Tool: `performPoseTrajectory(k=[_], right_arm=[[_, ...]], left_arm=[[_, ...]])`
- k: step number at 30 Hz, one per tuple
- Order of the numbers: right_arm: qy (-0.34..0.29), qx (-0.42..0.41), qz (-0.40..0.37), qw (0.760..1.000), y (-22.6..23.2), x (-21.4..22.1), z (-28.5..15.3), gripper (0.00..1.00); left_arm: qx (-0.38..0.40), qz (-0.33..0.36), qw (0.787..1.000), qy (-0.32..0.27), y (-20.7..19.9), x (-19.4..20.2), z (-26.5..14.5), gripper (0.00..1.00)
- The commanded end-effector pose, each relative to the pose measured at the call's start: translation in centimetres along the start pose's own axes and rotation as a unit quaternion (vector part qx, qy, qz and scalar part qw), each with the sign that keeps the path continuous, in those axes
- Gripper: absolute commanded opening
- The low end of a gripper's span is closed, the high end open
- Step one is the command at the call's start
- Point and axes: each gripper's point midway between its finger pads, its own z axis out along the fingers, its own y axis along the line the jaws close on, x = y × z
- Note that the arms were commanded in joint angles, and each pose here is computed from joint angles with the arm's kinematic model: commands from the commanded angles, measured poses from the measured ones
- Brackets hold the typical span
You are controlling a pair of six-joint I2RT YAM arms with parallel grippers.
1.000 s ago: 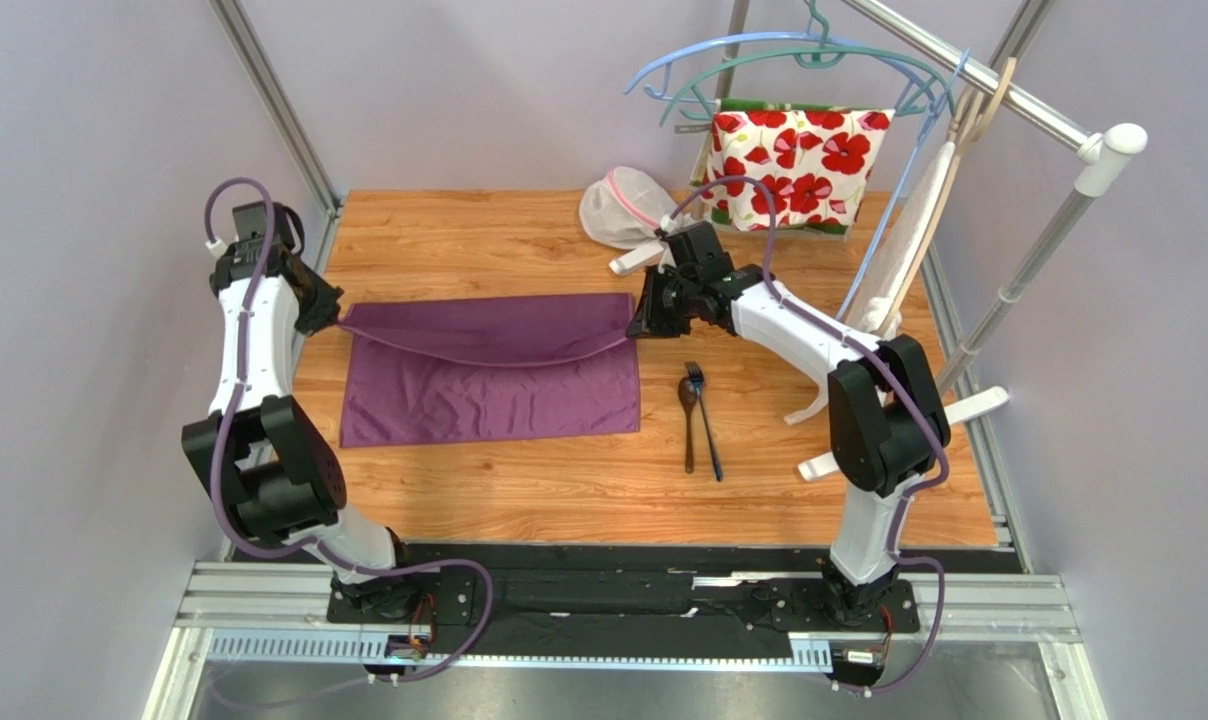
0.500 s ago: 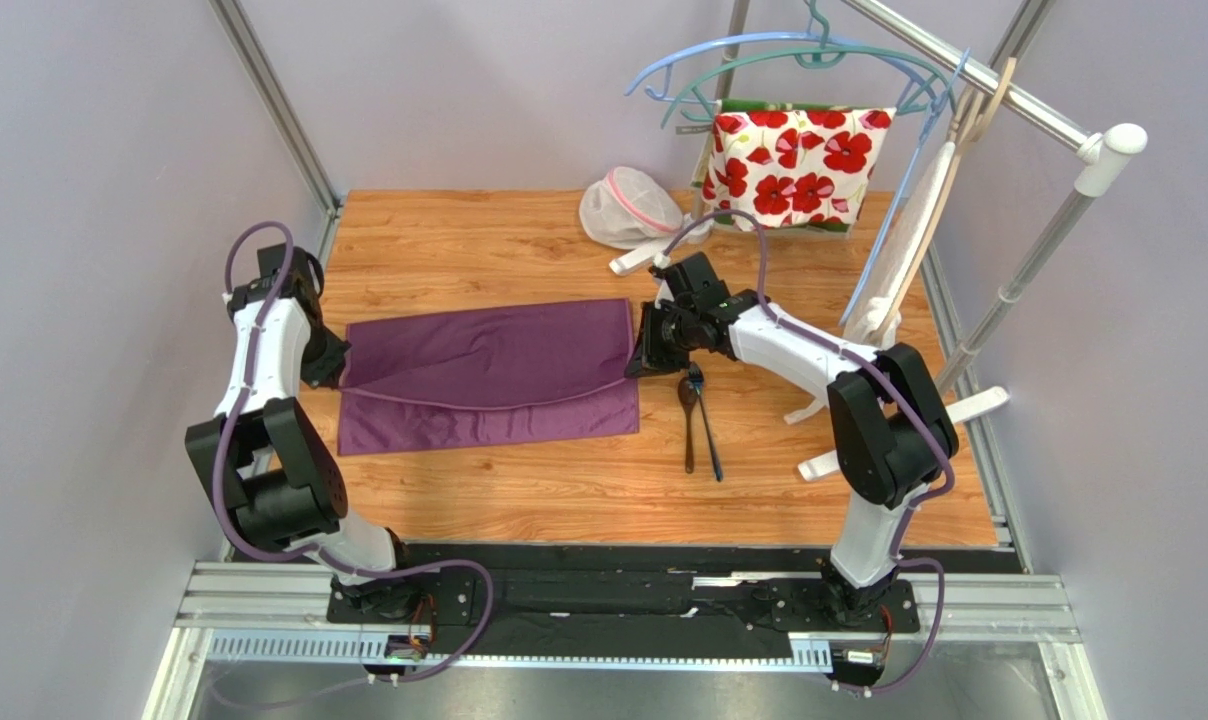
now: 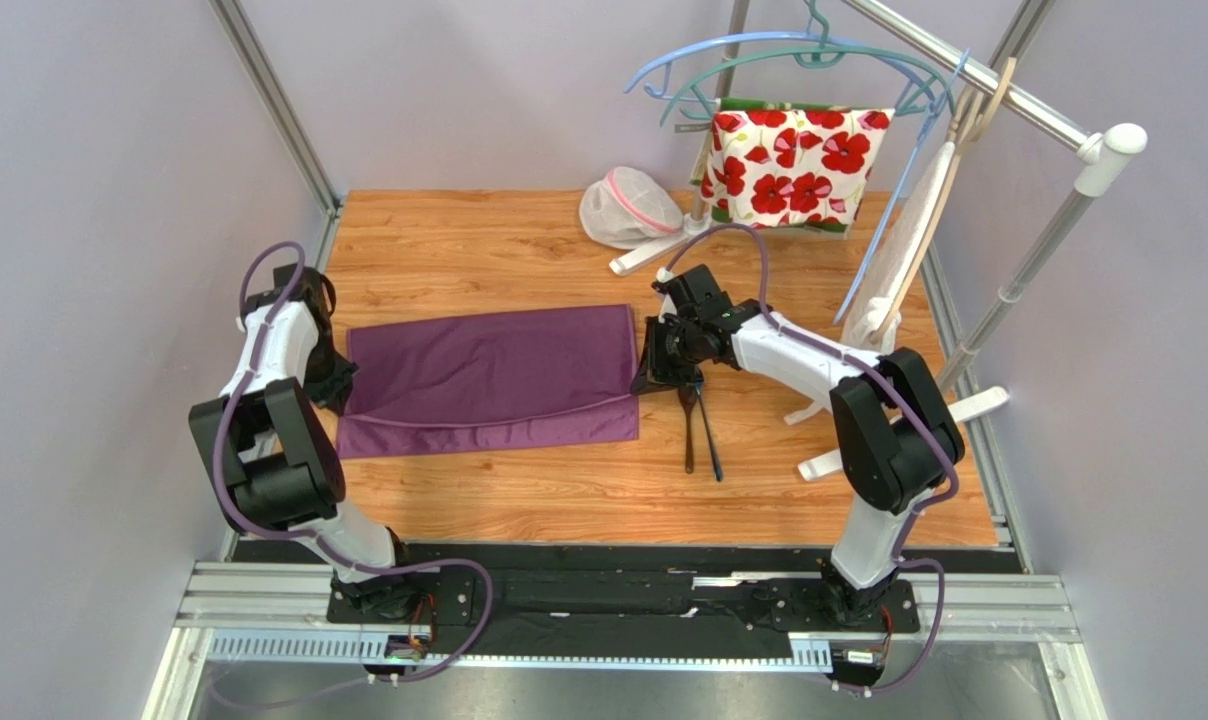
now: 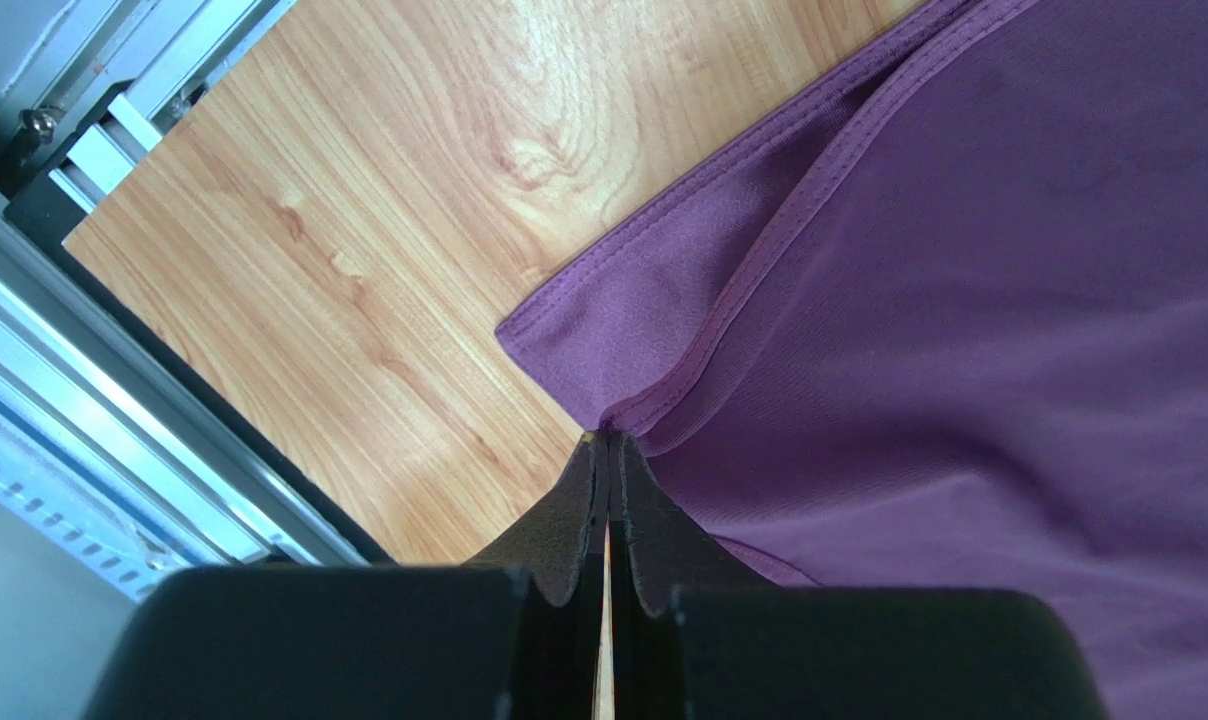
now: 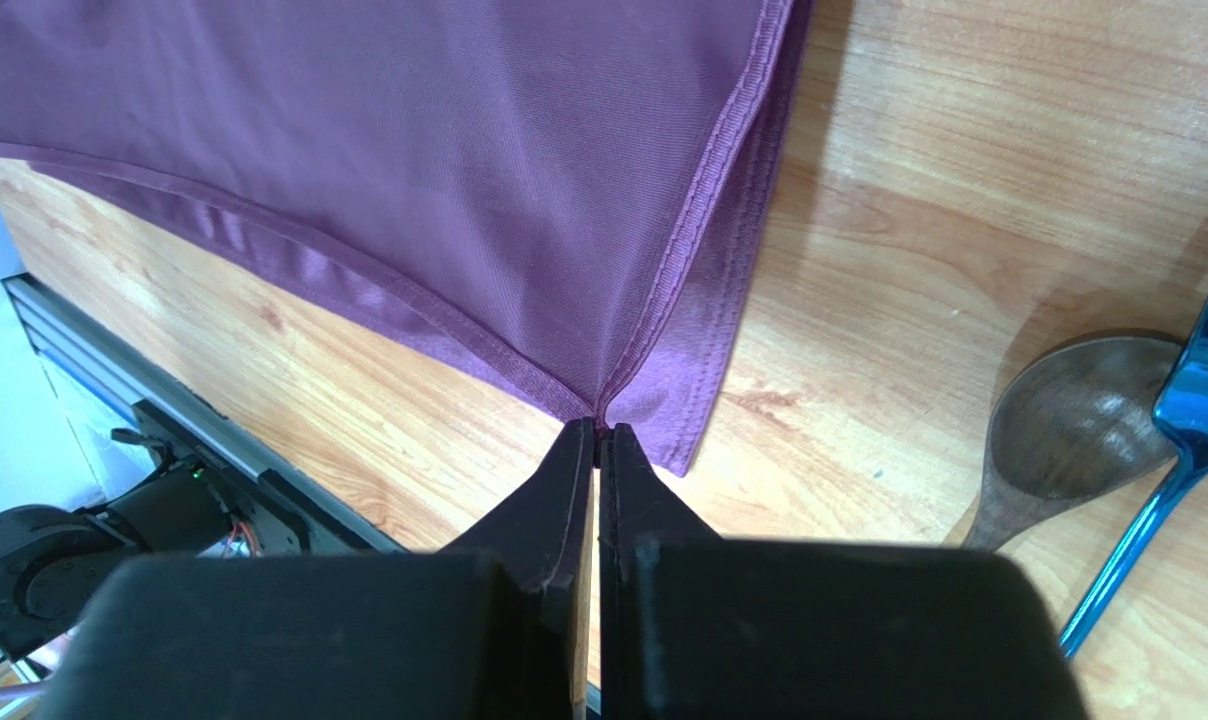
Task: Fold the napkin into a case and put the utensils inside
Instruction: Fold and flatten the napkin at the center of the board.
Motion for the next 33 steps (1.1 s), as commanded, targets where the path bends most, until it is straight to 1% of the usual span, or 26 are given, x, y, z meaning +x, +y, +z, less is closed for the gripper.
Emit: performPoseTrajectory(k=[1, 4, 8, 12, 18, 24, 29, 33], right_arm=[[-0.037, -0.034, -0.029, 0.998, 3.3, -1.8, -2.8, 0.0], [-0.032, -0.041, -0.034, 0.998, 4.0, -1.4, -3.3, 0.0], [-0.02, -0.047, -0.041, 0.998, 4.5, -0.5, -3.6, 0.0], [-0.013, -0.049, -0.038, 0.998, 4.3, 0.4, -3.5, 0.0], [0.011, -0.041, -0.025, 0.999, 2.8, 1.9, -1.7, 0.0], [0.022, -0.031, -0.016, 0.999, 1.6, 2.6, -0.3, 0.0], [0.033, -0.016, -0.012, 0.999, 0.5, 3.3, 0.7, 0.0], [0.041, -0.011, -0.006, 0.999, 0.0, 3.5, 1.4, 0.0]], left_arm=[[0.019, -0.022, 0.998, -0.047, 0.6, -1.3, -2.8, 0.0], [0.018, -0.027, 0.997, -0.063, 1.3, -1.7, -4.2, 0.0], [0.003, -0.031, 0.998, -0.06, 2.1, -1.3, -4.3, 0.0], [-0.017, -0.028, 0.999, -0.04, 2.7, 0.0, -3.1, 0.0], [-0.056, -0.019, 0.998, -0.033, 3.6, 0.6, -1.2, 0.0], [-0.095, -0.003, 0.995, -0.009, 4.0, 1.2, 0.7, 0.0], [-0.103, -0.003, 0.995, 0.007, 4.1, 1.9, 1.4, 0.0], [-0.091, -0.001, 0.996, 0.013, 3.7, 2.0, 1.4, 0.0]])
